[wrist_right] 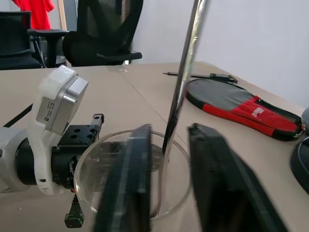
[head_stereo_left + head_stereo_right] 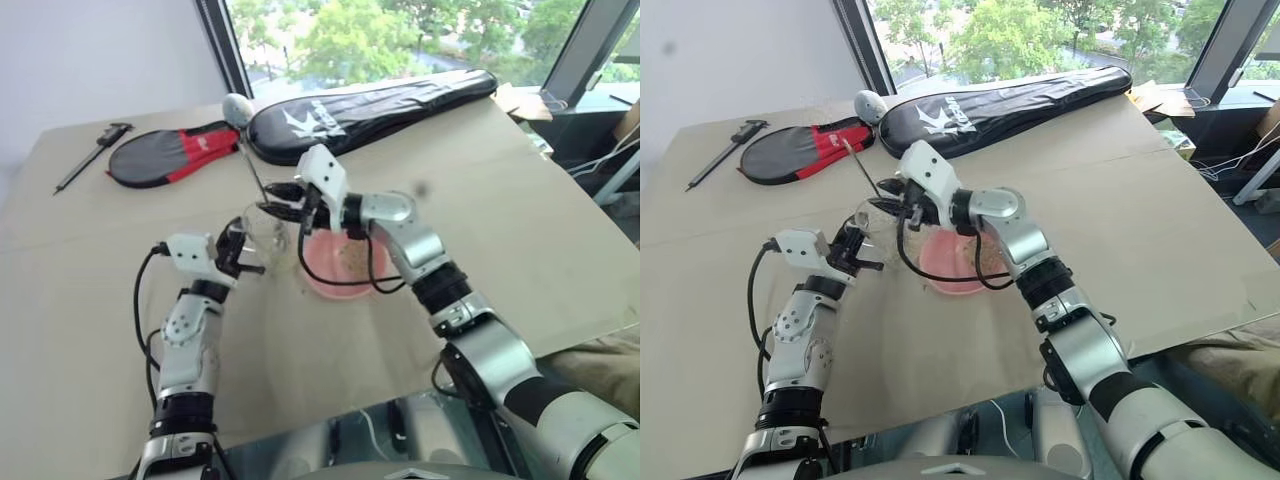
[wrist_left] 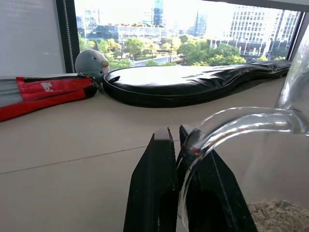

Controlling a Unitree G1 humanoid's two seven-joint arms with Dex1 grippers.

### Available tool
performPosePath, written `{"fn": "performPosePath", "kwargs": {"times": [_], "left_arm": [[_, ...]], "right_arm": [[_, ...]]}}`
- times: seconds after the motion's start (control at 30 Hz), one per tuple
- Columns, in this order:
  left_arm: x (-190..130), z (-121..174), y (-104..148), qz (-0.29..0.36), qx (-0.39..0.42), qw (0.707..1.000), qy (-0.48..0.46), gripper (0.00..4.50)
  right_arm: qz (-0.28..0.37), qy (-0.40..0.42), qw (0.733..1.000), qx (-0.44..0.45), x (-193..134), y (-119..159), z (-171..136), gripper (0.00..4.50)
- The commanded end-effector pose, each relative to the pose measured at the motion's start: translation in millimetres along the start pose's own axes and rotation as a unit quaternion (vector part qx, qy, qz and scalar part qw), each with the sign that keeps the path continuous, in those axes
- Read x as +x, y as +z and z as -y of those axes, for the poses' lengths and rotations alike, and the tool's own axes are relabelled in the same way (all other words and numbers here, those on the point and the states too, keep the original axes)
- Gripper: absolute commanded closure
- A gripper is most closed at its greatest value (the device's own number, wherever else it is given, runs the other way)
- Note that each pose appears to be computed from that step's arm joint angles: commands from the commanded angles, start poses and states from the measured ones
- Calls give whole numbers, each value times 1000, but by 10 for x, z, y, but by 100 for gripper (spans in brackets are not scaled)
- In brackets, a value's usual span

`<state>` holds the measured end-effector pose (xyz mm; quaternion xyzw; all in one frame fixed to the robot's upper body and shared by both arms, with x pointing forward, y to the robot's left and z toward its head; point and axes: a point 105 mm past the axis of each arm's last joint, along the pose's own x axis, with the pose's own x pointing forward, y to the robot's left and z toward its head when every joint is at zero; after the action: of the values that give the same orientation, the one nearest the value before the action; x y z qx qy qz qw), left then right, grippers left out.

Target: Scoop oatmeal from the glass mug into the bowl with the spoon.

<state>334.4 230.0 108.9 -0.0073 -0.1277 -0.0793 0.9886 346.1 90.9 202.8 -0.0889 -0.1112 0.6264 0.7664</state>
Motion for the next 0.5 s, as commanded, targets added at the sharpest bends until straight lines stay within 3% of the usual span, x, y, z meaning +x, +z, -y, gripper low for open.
{"fn": "performPosePath", "kwargs": {"times": [0.03, 0.47, 0.5], "left_arm": [[-165, -102, -311, -71, 1, 997, 19, 450], [-198, -80, -289, -69, -38, 997, 10, 450], [-205, -80, -286, -69, -38, 997, 10, 414]], "right_arm": [[31, -5, 999, -15, 31, 178, 25, 248], [86, -31, 995, -38, -141, 499, 219, 248], [88, -38, 995, -40, -171, 516, 258, 245]]}}
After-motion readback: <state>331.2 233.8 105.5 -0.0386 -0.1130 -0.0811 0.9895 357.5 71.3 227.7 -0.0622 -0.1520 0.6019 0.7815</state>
